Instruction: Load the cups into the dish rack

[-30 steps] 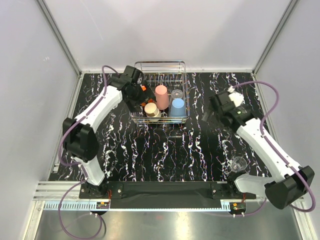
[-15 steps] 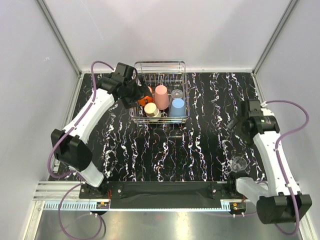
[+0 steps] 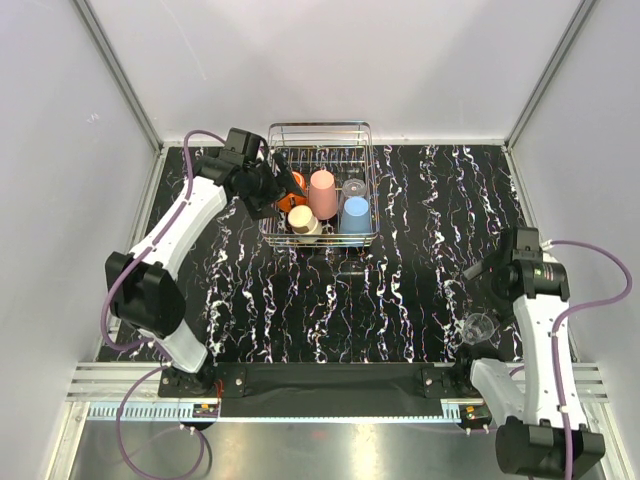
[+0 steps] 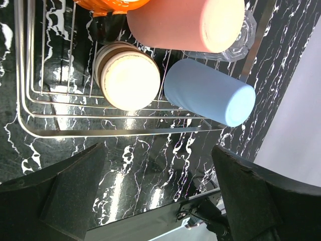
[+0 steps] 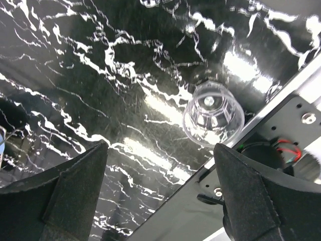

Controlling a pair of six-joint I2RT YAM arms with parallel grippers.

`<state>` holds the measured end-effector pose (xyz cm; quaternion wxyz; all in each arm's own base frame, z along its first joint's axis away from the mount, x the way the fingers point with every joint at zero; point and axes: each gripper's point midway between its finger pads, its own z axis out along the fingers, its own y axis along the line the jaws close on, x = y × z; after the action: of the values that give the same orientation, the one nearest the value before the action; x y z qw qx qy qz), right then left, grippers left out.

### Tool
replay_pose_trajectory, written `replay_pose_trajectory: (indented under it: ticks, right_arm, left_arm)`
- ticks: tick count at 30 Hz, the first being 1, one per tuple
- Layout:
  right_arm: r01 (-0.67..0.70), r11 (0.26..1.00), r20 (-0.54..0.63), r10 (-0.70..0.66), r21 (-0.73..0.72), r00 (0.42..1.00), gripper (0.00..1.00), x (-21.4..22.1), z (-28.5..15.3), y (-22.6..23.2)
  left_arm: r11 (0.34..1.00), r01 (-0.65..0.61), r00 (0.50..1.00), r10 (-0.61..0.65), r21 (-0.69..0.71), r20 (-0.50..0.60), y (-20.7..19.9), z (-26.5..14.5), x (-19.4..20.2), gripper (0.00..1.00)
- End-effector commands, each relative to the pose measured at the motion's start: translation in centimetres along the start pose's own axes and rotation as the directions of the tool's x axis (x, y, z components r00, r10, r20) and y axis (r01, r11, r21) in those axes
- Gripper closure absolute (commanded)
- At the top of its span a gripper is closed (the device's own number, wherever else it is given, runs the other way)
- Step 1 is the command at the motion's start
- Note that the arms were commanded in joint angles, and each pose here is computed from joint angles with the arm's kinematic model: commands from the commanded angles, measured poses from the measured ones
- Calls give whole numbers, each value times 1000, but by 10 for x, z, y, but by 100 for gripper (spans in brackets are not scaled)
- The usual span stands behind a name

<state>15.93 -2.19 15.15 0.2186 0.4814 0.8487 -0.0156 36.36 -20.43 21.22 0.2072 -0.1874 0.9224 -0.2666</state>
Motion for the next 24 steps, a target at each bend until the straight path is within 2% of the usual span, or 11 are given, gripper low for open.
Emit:
replay_pose_trajectory:
  ticks: [1,7,10,13,19,24]
  right_arm:
    - [-83,995,-50,80,-54,996,7,13,-1,6]
    - [-133,991,-61,134,8,989,12,18,21,2]
    - [-140,988,-41,142,62,989,18,16,30,-4]
    - [-148,984,-18,151,96,988,20,13,39,-9]
    - [-151,978,-38,158,145,987,29,20,54,-13]
    - [-149,976,-40,157,157,987,30,20,59,-13]
  left_arm:
    - [998,-14,1000,15,69,-14,-9,3,-5,8]
    - [995,-6,999,11,95,-52,-13,5,2,9]
    - [994,-8,998,14,110,-59,-15,3,3,9]
    - [989,-3,996,16,148,-87,-21,1,6,10]
    - [985,6,995,11,175,-97,-23,-2,4,12]
    - [983,14,996,3,185,-91,-22,-6,0,13]
